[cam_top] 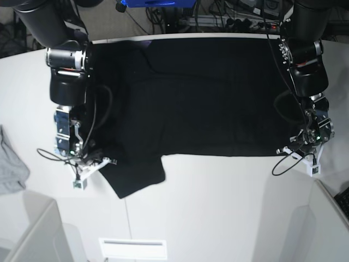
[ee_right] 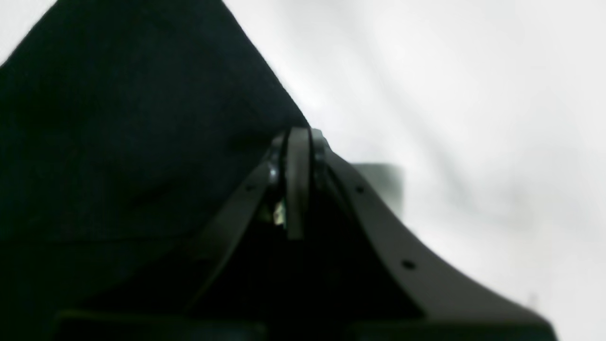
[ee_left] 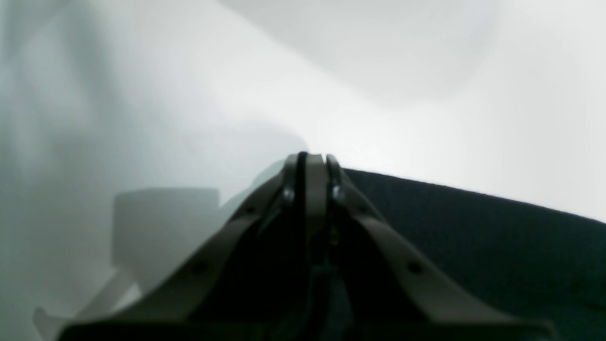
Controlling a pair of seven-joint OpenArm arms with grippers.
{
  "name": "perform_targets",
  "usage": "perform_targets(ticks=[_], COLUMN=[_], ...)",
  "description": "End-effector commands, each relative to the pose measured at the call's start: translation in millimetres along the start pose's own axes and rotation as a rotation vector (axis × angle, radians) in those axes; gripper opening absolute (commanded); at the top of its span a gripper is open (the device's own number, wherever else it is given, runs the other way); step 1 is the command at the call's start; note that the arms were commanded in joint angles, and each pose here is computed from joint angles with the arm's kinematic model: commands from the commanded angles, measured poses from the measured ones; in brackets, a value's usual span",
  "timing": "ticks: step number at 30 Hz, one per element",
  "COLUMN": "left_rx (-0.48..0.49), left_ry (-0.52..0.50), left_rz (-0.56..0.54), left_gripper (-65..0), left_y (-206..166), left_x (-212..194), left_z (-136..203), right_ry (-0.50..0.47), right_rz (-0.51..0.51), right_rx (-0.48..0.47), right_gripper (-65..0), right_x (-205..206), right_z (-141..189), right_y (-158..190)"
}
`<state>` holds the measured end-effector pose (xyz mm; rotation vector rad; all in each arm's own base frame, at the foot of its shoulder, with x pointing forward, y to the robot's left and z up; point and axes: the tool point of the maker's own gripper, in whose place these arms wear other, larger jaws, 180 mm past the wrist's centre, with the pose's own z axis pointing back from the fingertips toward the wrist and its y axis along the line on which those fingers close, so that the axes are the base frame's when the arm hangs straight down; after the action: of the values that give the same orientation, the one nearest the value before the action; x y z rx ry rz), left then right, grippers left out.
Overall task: Fold the T-shirt properly
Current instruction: 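Grasp the hem and fold it over toward the collar with both grippers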
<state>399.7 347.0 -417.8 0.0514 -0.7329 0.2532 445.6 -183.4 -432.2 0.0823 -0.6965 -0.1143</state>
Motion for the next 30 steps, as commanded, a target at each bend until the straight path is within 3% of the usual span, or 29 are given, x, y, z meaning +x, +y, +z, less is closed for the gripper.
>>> perform_targets(ticks=[1,4,8,12,16,30], left_rx=[0.004,0.007,0.016,-0.091,-0.119,-0.051], left_ry=[-0.05,-0.089,-0.093,-0.083,-0.08,-0.088], left_rz=[-0.007,-0.031,-0.05,-0.036,-0.054,-0.139], left_gripper=[-65.0,-65.0,-65.0,-65.0,-65.0,-65.0], left_y=[3,3,5,-15,-15,12], left_x=[24,33,32,35,36,-15], left_z=[7,14,23,36,55,103], right_ry=[-0.097,-0.166,-0.174,-0.193,-0.209,-0.226], right_rz=[0.007,0.025,0.039,0.052,0.063,0.101], right_rx=[-0.005,-0.006,-0.009,-0.014,-0.018,-0.03], right_gripper=[-65.0,-65.0,-65.0,-65.0,-65.0,-65.0], right_x=[36,51,50,48,42,15], right_z=[10,24,33,43,50,75], right_y=[-3,-1,-1,-2,-2,-4])
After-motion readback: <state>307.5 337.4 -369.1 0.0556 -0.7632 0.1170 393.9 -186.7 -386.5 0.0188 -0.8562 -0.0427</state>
